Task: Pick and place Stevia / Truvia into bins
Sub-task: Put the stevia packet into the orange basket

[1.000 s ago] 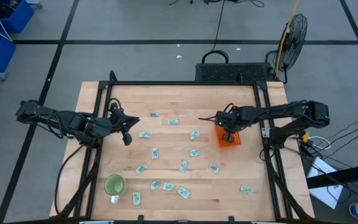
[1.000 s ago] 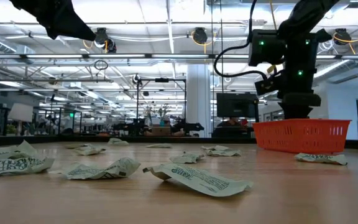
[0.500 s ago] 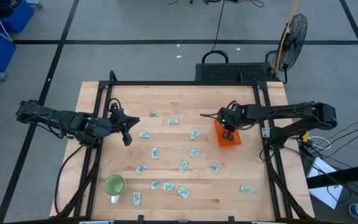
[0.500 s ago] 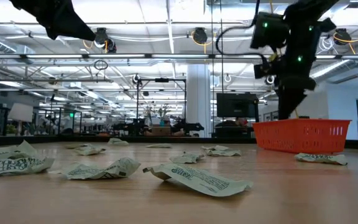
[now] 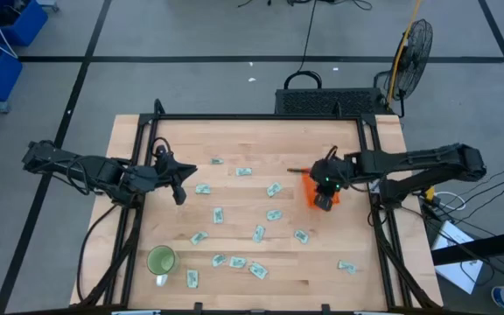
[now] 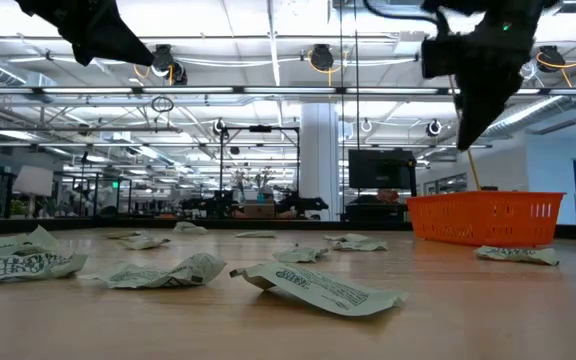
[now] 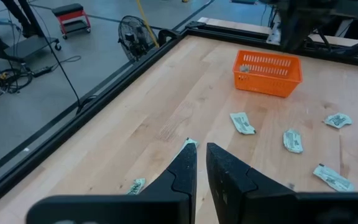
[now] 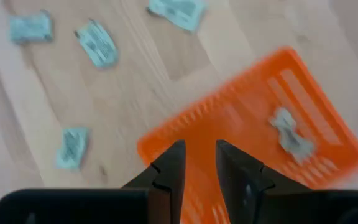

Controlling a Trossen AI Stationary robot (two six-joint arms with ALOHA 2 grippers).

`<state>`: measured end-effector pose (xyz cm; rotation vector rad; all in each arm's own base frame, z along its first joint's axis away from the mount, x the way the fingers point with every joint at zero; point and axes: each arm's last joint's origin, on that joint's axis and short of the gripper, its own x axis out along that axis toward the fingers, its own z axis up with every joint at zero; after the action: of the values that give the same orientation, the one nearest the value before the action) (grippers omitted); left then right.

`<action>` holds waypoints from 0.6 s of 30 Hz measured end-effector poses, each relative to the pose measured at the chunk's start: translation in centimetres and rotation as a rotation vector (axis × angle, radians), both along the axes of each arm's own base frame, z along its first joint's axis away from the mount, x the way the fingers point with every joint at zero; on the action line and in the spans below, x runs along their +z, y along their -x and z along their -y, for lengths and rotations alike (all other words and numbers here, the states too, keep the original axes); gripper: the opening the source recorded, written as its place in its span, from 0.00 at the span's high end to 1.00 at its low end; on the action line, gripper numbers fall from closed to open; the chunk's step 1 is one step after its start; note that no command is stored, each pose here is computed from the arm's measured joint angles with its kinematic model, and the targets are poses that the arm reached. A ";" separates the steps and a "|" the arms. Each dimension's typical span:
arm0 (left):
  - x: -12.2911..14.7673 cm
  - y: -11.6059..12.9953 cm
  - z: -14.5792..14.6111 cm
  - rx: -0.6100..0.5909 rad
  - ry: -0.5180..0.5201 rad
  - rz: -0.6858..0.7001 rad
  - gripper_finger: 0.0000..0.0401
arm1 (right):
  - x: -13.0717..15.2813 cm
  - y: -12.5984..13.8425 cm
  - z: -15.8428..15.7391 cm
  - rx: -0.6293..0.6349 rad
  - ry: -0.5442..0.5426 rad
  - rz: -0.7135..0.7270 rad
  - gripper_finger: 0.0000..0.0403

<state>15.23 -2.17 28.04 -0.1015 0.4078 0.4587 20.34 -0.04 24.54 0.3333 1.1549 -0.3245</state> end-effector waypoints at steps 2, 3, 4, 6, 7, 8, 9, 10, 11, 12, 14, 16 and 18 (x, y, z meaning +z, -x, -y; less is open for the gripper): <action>0.0 0.0 0.0 0.002 -0.002 0.000 0.89 | 1.1 0.2 -1.0 -0.025 0.028 -0.050 0.81; 0.0 0.0 0.0 0.003 -0.003 0.000 0.89 | 1.6 0.3 -1.6 -0.040 0.026 -0.071 0.81; 0.0 0.0 0.0 0.004 -0.003 0.001 0.89 | 2.1 0.4 -2.1 -0.055 0.022 -0.087 0.81; 0.0 0.0 0.0 0.004 -0.001 0.002 0.89 | 2.7 0.4 -3.5 -0.059 -0.024 -0.110 0.81; 0.0 0.0 0.0 0.006 0.002 0.004 0.89 | 2.7 0.4 -4.2 -0.051 -0.062 -0.129 0.81; 0.0 0.0 0.0 0.008 0.004 0.005 0.89 | 2.5 0.3 -5.0 -0.040 -0.101 -0.153 0.81; 0.0 0.0 0.0 0.010 0.010 0.008 0.89 | 2.2 0.3 -5.7 -0.032 -0.142 -0.185 0.81; 0.0 0.0 0.0 0.013 0.016 0.011 0.89 | 1.8 0.3 -6.6 -0.027 -0.184 -0.226 0.81; 0.0 0.0 0.0 0.015 0.019 0.013 0.89 | 1.3 0.3 -7.5 -0.031 -0.228 -0.269 0.81; 0.0 0.0 0.0 0.016 0.020 0.013 0.89 | 0.9 0.3 -8.5 -0.034 -0.266 -0.316 0.81; 0.0 0.0 0.0 0.016 0.018 0.013 0.89 | 0.0 0.4 -10.4 -0.053 -0.314 -0.407 0.81; 0.0 0.0 0.0 0.017 0.018 0.013 0.89 | -0.9 0.8 -12.2 -0.085 -0.322 -0.480 0.81; 0.0 0.0 0.0 0.017 0.018 0.013 0.89 | -1.8 1.2 -13.9 -0.124 -0.310 -0.541 0.81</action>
<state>15.23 -2.15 28.06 -0.1256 0.3990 0.4705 19.16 13.85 22.72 0.6146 1.7269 -0.3557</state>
